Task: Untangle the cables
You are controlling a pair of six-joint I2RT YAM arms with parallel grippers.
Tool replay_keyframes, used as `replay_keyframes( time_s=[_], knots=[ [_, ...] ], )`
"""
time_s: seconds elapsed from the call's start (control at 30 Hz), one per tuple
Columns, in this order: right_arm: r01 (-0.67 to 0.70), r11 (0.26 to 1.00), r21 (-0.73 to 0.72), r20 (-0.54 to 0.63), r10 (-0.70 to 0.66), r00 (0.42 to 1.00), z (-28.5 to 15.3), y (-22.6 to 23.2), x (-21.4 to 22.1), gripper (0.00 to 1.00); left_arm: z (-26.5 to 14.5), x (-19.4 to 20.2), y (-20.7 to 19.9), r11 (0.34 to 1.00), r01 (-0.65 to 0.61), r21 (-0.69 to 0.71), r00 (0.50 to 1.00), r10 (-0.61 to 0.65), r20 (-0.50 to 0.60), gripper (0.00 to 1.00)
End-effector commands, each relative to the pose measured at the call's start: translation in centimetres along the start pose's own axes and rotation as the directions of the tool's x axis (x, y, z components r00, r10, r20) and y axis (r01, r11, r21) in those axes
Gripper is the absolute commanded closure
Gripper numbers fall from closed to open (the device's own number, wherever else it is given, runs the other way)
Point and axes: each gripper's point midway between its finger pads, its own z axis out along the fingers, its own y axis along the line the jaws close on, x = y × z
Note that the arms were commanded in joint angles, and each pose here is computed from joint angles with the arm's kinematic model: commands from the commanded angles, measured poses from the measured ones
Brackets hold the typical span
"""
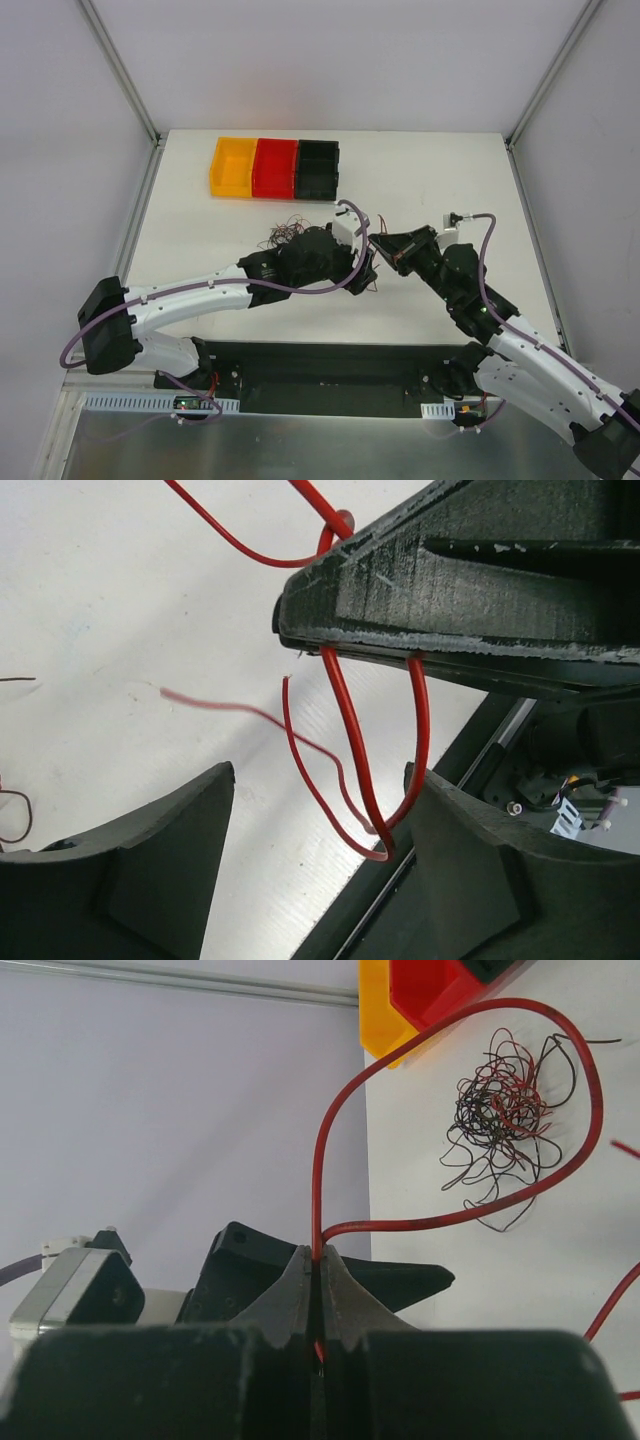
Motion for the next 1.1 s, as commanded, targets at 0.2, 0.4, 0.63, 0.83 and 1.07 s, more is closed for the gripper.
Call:
replay_keyframes(
  time_s=[0.2,0.4,0.63,0.83,1.07],
  knots=[
    [-0.063,0.993,-0.098,0.077,0.071,0.995,-0.5,2.4,-1.8,1.0,0.9,-1.5,-1.4,0.999,-0.034,0.019,0.999,0.034,0.022,0.66],
    [-0.039,0.997,-0.06,0.065,0.043,0.997,-1.0,0.3,-1.4,1.0,-0.2,-1.0,-1.2,0.996,-0.075,0.041,0.996,0.073,0.045,1.0],
    [0.252,0.967,-0.049,-0.095,-0.255,0.962,-2.8,-0.8,1.0,0.39,-3.0,1.0,-0.8,0.994,-0.067,0.091,0.998,0.067,0.004,1.0],
    [0.588,0.791,-0.169,-0.446,-0.593,0.67,-6.4,-1.6,5.0,0.23,-5.8,2.7,0.2,0.966,0.131,0.223,0.979,-0.091,-0.183,1.0],
    [0.801,0.38,-0.463,-0.331,-0.912,0.242,-9.6,1.7,4.0,0.14,-9.6,3.2,-2.2,0.862,0.24,0.447,0.935,-0.081,-0.346,1.0]
  ],
)
